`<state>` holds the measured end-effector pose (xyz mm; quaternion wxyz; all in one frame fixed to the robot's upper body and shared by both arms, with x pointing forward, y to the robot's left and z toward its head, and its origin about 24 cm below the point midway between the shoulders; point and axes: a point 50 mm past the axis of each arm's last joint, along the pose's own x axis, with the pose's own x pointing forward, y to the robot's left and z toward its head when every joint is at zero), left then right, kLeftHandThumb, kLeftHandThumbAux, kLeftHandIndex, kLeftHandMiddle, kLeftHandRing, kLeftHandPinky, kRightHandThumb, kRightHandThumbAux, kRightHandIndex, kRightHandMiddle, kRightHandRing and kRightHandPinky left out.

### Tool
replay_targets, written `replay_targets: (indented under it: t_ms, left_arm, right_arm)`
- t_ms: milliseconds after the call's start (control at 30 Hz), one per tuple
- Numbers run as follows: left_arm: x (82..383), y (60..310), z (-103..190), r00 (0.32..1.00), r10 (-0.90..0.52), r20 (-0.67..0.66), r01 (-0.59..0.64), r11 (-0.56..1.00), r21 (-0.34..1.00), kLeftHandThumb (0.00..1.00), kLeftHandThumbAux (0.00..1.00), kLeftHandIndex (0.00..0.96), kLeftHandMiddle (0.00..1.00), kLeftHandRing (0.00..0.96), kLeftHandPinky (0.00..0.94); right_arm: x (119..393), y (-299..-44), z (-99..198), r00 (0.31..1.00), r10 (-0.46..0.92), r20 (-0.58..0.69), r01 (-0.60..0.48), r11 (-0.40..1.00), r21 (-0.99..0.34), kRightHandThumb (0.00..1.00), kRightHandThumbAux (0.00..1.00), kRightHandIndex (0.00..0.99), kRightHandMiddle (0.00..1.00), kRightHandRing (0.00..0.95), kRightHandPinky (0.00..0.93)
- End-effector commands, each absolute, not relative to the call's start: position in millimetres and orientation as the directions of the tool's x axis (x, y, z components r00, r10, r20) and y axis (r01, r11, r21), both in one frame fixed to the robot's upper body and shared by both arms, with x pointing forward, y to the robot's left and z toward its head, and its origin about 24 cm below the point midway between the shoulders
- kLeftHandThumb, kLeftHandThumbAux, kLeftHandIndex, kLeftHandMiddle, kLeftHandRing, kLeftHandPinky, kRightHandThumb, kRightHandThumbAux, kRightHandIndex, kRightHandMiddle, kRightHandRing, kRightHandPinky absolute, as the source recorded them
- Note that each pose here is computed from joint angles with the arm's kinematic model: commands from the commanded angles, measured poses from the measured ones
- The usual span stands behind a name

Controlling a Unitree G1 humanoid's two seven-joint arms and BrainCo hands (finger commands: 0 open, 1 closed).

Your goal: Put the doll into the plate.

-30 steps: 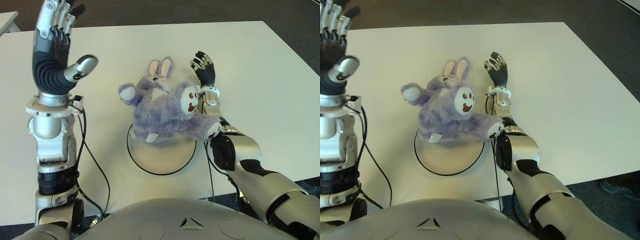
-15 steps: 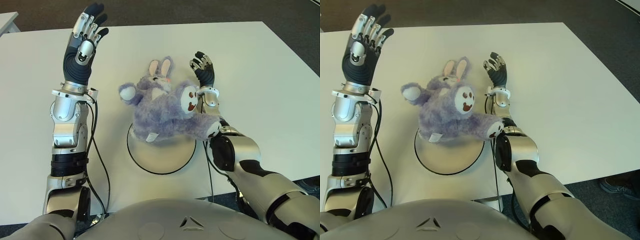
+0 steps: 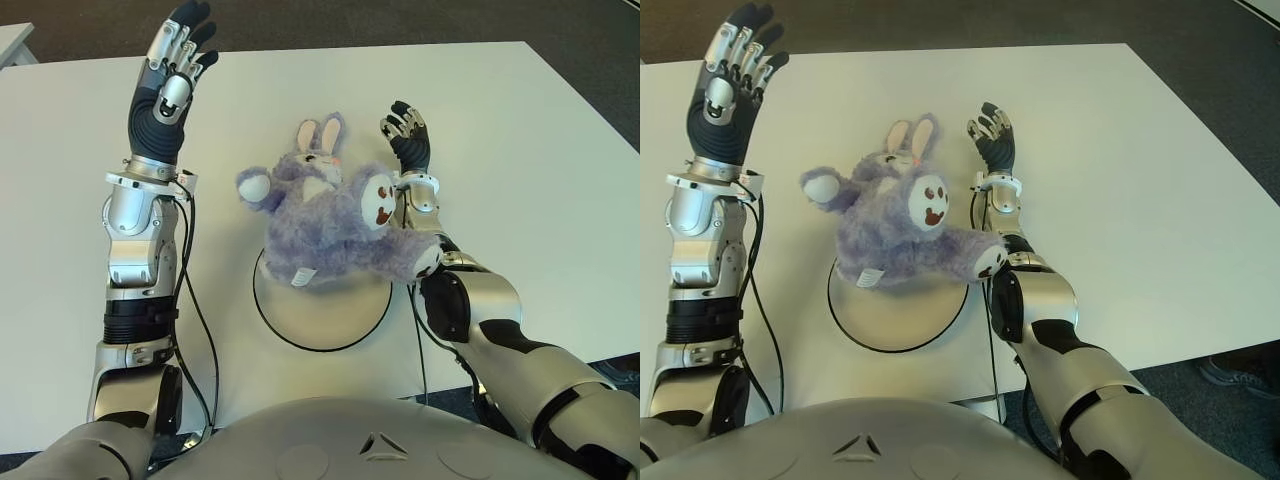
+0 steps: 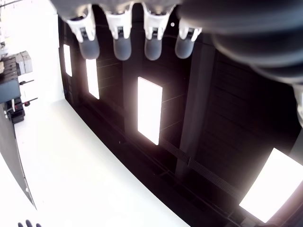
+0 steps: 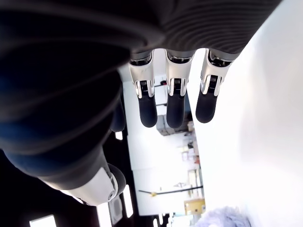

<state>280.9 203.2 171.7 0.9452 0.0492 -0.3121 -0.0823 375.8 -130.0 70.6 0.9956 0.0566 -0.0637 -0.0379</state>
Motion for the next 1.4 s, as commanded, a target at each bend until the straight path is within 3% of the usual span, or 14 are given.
replay_targets:
  t_ms: [33,667,1400]
  left_arm:
    - [284.5,203.5,169.6,0.796,-0.194,0.573,0.147,0.981,0.128,0.0,0.307,0.0,0.038,0.016,0.0]
    - [291.1,203.7,165.0,0.818,-0.208,0.537,0.213,0.976,0.054,0.0,0.317,0.0,0.025,0.0,0.0]
    - [302.2,207.9,156.8,0.856,-0.169,0.488,0.167,0.985,0.049,0.0,0.302,0.0,0.018,0.0,0.0]
  right_arm:
    - [368.3,-131.2,55.4,0.992,-0.091,0.081,0.082,0.99,0.118,0.502,0.802,0.19,0.166,0.147,0.179]
    - [368.4,-131.3,55.4,0.993,-0.092,0.079,0.081,0.988,0.129,0.506,0.803,0.193,0.17,0.152,0.182]
    - [369.0,-132.0,56.5,0.992,-0.09,0.083,0.079,0.989,0.127,0.501,0.802,0.188,0.171,0.153,0.188]
